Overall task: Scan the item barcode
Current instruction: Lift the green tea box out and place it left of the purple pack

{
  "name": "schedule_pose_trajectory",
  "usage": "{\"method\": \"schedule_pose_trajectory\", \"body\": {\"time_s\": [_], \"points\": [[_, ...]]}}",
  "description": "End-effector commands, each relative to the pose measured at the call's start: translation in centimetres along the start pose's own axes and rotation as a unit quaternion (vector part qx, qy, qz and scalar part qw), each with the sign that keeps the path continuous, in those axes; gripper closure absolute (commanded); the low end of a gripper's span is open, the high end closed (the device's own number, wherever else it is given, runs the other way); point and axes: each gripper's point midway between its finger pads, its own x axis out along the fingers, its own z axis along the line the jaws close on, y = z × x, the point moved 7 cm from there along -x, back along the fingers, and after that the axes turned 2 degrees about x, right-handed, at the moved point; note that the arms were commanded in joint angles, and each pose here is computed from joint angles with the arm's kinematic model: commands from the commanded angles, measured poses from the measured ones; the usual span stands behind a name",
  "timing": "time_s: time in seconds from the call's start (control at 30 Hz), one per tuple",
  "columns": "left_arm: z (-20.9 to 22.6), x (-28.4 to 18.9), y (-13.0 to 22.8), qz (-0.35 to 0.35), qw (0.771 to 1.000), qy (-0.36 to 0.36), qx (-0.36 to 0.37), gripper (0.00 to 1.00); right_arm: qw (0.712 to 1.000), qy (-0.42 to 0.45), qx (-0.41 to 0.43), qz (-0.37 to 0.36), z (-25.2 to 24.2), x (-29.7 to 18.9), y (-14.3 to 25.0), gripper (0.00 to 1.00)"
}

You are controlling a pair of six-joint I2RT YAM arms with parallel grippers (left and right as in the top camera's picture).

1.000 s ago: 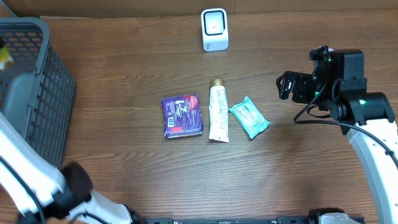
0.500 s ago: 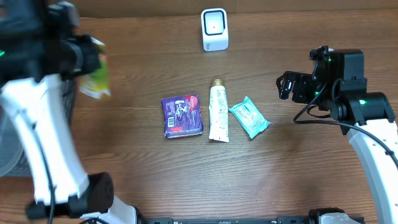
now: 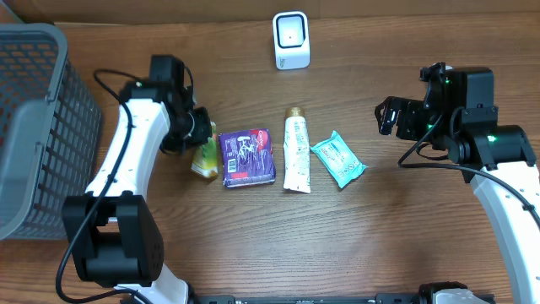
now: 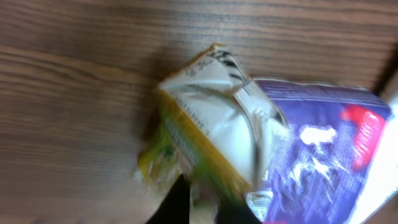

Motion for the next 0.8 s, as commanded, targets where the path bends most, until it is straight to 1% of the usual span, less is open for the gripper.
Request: {"method": "schedule_pose_trajectory", "body": {"time_s": [0.0,0.1,0.13,0.2,0.27,0.33,0.5,0.63,0.77], "points": [[0.2,0.6,0.3,-0.007,1.000,0.010,-0.028,0.69,1.000,-0.002,-0.005,-0.014,0.1,-0.5,-0.8,0.00],[0.2,0.7,0.3,-0.009,1.000,0.009,-0.027,0.06,1.000,-0.002,-0.005,-0.014,0.1,-0.5,-0.8,0.00],[0.2,0.6,0.2,-0.011,1.000,0.009,-0.026,0.00,1.000,-0.002,-0.005,-0.014,0.1,-0.5,-0.8,0.00],[0.1,0.1,0.0,-0.013,1.000,0.011,-0.022,0.00,1.000,-0.002,-0.005,-0.014,0.1,-0.5,-0.8,0.00],[-0.2,-2.0,-0.7,-0.021,1.000,0.011,-0.008,0.00,1.000,-0.002,-0.005,-0.014,0.1,-0.5,-0.8,0.00],[-0.6,-4.5,-1.5,-0.038,0.999,0.014,0.001,0.00,1.000,-0.002,-0.005,-0.014,0.1,-0.5,-0.8,0.00],[-2.0,-12.5,-2.9,-0.112,0.993,0.023,0.037,0.00,1.000,-0.002,-0.005,-0.014,0.1,-0.5,-0.8,0.00],[-2.4,-18.9,-2.2,-0.175,0.981,0.021,0.077,0.00,1.000,-0.002,-0.005,-0.014,0.1,-0.5,-0.8,0.00],[-2.5,-24.0,-0.1,-0.230,0.969,0.030,0.088,0.00,1.000,-0.002,-0.005,-0.014,0.1,-0.5,-0.8,0.00]]}}
